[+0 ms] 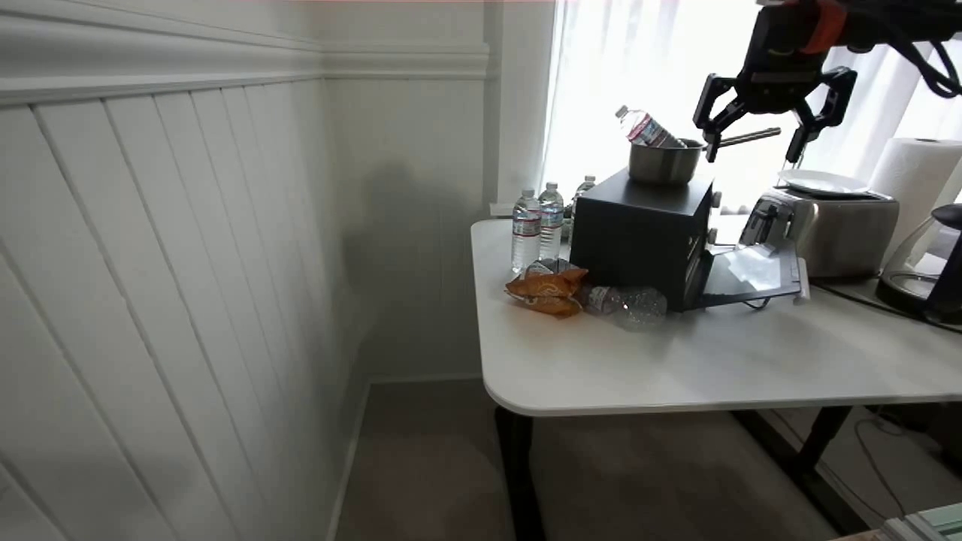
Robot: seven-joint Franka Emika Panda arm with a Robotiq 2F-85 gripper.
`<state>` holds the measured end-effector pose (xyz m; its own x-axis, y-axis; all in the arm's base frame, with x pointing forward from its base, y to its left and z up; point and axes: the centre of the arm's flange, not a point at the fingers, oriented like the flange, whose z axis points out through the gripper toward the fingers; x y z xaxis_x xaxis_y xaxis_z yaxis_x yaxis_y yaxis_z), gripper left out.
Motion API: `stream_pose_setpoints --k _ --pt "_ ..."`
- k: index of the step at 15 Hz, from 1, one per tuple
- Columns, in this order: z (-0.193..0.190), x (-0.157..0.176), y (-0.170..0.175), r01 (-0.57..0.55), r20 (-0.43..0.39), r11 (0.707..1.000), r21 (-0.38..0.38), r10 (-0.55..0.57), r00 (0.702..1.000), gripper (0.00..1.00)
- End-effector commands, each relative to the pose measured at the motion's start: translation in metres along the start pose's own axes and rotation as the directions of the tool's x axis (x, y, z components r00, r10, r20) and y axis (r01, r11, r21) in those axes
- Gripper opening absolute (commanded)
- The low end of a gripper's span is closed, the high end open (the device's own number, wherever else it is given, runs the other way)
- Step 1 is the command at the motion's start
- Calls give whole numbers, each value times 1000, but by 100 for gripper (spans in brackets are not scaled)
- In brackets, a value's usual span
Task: Open the toaster oven.
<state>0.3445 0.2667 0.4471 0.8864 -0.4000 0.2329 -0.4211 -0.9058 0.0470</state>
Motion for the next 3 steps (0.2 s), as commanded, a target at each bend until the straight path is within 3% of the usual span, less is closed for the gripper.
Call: stream_pose_setpoints --k 1,3 --pt "2 0 0 0 3 1000 -3 0 1000 100" --pt "8 2 0 0 16 1000 -11 1 1000 100"
